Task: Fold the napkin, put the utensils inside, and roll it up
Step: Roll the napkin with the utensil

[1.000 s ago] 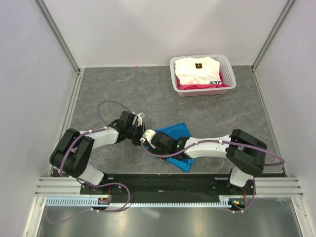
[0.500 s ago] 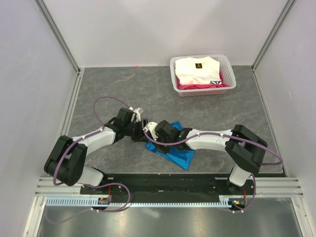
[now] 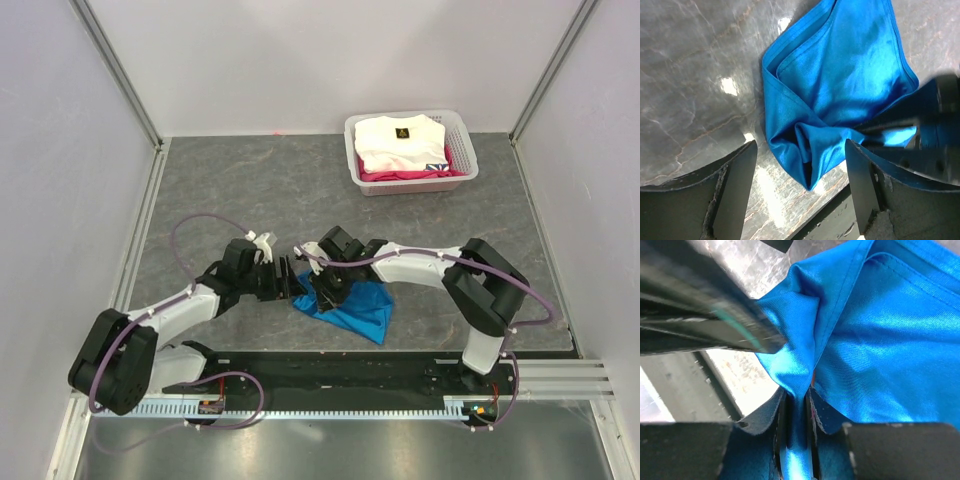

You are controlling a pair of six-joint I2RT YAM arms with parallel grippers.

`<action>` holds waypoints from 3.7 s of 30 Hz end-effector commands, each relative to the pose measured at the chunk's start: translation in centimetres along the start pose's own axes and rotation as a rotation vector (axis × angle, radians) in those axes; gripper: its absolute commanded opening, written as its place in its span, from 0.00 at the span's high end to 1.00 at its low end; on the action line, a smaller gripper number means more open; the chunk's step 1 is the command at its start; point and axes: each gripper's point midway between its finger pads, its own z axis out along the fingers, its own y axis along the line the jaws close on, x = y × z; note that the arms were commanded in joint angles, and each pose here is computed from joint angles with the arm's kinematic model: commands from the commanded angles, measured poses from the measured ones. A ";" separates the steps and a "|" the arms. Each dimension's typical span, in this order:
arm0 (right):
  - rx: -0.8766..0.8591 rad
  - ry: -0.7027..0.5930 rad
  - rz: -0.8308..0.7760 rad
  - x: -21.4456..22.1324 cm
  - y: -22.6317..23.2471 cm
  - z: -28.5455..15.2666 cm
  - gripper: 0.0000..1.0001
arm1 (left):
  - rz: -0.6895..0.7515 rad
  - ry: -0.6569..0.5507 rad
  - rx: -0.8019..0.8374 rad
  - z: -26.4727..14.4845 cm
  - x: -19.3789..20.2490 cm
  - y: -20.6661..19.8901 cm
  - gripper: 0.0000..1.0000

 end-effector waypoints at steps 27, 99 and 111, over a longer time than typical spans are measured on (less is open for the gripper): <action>-0.248 0.291 0.271 5.2 -2.1 1.8 0.75 | 0.036 0.029 0.228 1.9 1.7 -1.9 0.46; -0.022 0.293 0.327 7.3 -4.7 -6.3 0.63 | -0.021 0.184 -0.015 3.9 1.6 1.9 0.98; 0.395 -0.062 0.017 -2.8 -3.7 -14.0 0.24 | -0.052 0.207 -0.005 4.1 1.5 1.7 0.98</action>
